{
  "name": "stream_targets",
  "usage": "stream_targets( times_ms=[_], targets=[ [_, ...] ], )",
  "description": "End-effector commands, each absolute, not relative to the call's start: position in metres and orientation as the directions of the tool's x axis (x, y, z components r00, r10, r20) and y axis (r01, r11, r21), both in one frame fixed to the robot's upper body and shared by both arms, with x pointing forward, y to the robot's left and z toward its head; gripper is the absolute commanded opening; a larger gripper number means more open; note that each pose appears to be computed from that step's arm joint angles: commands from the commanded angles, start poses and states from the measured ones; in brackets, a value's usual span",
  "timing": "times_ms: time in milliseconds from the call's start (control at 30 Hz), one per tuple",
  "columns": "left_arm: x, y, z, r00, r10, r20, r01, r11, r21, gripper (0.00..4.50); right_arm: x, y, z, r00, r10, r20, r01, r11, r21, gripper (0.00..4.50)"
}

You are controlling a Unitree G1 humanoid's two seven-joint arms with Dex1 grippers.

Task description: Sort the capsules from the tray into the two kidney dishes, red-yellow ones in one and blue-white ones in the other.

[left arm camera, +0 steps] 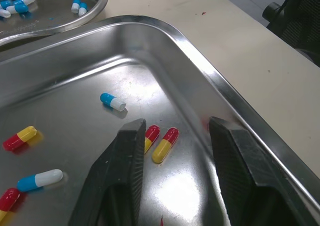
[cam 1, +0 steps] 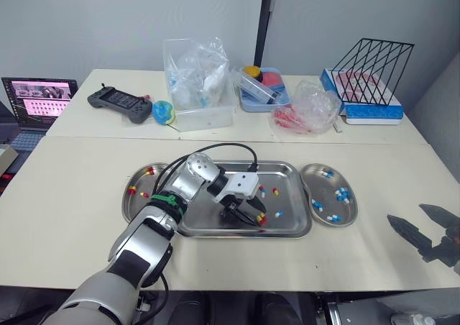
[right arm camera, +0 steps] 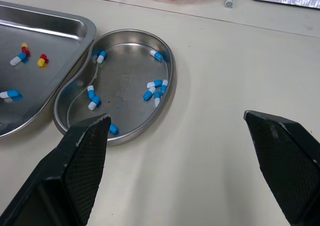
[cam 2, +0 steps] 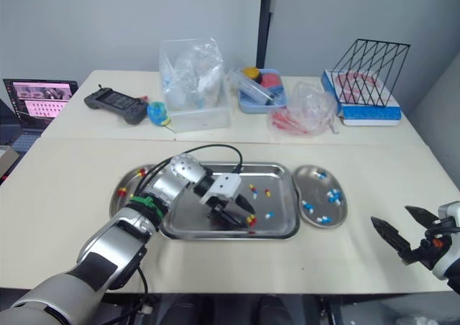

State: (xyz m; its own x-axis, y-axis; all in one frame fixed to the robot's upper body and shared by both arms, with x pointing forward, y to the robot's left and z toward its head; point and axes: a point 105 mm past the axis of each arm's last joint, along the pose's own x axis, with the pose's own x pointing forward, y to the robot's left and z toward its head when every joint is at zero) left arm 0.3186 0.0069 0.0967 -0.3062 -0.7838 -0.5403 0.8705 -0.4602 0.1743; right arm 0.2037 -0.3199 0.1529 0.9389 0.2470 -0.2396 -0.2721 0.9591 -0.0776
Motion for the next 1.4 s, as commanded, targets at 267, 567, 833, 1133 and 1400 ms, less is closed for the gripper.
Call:
stream_targets(
  times_ms=[267, 567, 833, 1133, 1400],
  targets=[
    [0.323, 0.003, 0.099, -0.297, -0.741, -0.602, 0.843, -0.5, 0.199, 2.05, 0.209, -0.321, 0.163, 0.947, 0.24, -0.212, -0.266, 0.958, -0.104, 4.5],
    [0.325, -0.001, 0.091, -0.277, -0.738, -0.615, 0.85, -0.487, 0.202, 2.05, 0.21, -0.321, 0.161, 0.942, 0.243, -0.232, -0.27, 0.958, -0.093, 4.5],
    [0.323, -0.007, 0.089, -0.296, -0.732, -0.613, 0.851, -0.494, 0.178, 2.05, 0.209, -0.321, 0.159, 0.939, 0.237, -0.247, -0.268, 0.959, -0.096, 4.5],
    [0.324, -0.006, 0.086, -0.28, -0.727, -0.626, 0.855, -0.486, 0.182, 0.02, 0.215, -0.323, 0.158, 0.938, 0.232, -0.258, -0.266, 0.958, -0.109, 4.5],
    [0.333, -0.003, 0.101, -0.248, -0.779, -0.576, 0.882, -0.428, 0.199, 0.02, 0.217, -0.322, 0.158, 0.936, 0.238, -0.258, -0.274, 0.955, -0.112, 4.5]
  ],
)
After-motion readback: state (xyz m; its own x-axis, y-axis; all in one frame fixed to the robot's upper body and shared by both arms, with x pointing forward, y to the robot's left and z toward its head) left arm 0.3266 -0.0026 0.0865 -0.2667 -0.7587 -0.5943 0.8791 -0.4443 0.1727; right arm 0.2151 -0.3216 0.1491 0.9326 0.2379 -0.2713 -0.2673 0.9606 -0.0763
